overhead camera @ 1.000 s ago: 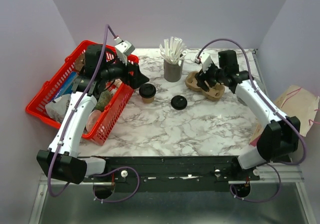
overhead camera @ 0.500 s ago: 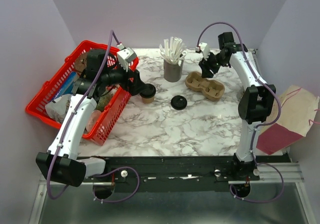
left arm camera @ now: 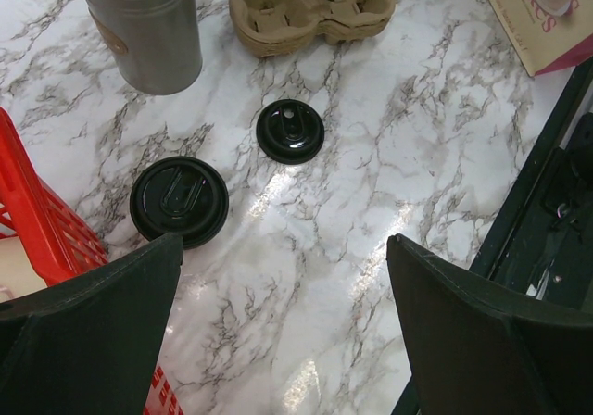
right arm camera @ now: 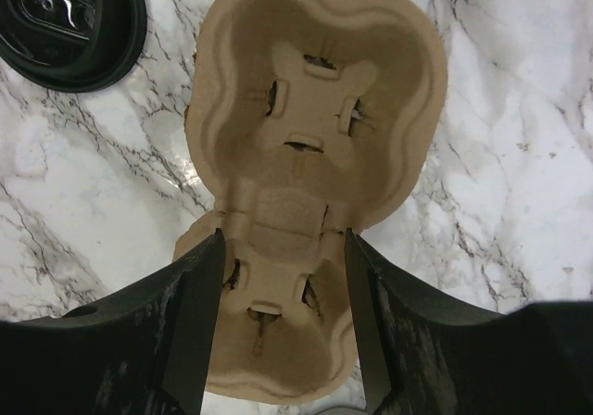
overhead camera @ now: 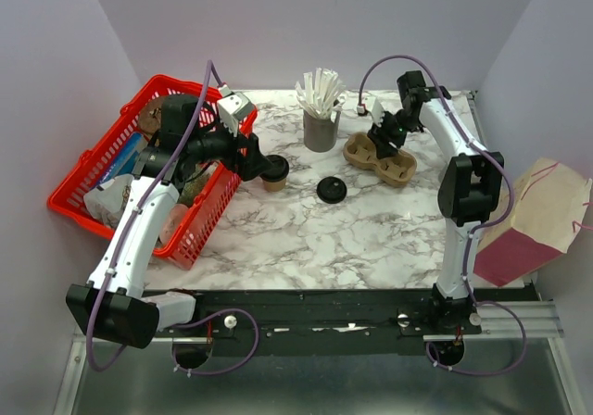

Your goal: Pack the takeout coffee

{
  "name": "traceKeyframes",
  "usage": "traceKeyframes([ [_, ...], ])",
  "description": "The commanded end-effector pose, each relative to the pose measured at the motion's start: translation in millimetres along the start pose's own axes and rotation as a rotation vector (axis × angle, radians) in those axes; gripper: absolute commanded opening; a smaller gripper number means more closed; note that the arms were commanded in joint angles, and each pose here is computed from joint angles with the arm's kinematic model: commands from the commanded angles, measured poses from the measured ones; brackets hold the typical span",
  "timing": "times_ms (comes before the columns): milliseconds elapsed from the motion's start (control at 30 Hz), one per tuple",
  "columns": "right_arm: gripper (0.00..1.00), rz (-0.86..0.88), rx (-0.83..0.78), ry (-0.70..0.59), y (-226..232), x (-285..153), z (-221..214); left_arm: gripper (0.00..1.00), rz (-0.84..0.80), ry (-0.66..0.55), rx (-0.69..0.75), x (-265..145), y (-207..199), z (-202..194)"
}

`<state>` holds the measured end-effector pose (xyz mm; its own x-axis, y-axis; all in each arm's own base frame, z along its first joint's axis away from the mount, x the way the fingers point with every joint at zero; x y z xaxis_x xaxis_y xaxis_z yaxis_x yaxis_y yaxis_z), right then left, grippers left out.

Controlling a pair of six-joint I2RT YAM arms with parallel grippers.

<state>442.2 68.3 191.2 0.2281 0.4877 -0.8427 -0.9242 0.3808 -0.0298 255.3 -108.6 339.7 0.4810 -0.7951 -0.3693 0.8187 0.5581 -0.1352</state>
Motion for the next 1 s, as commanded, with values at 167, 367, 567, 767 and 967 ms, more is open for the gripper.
traceKeyframes([
  [167, 0.63, -0.029, 0.031, 0.039, -6.9, 10.2, -6.7, 0.99, 0.013, 0.002, -0.006, 4.7, 4.8, -0.4],
  [367, 0.63, -0.017, 0.035, 0.05, -6.9, 14.6, -8.9, 0.99, 0.015, 0.005, -0.014, 5.4, 5.9, -2.9],
  [567, 0.64, -0.032, 0.055, 0.053, -11.2, 19.7, -9.6, 0.99, 0.016, 0.007, -0.021, 5.9, 6.4, -4.5],
  [767, 0.63, -0.033, 0.071, 0.054, -14.7, 22.8, -8.8, 0.99, 0.017, 0.006, -0.026, 6.9, 7.6, -5.2],
  [967, 0.63, -0.023, 0.077, 0.064, -13.7, 27.4, -10.7, 0.99, 0.018, 0.008, -0.031, 7.1, 8.7, -5.7],
])
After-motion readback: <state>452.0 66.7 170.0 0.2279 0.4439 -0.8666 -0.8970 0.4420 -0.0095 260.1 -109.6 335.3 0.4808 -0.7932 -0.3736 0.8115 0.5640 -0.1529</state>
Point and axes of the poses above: each gripper's point midway between its finger pads, its own x axis out along the fingers, its own y axis along the line the jaws close on, z = x × y, the point moved 9 cm from there along -x, back along the fingers, and after that the axes turned 3 degrees about x, right-handed, at the moved point
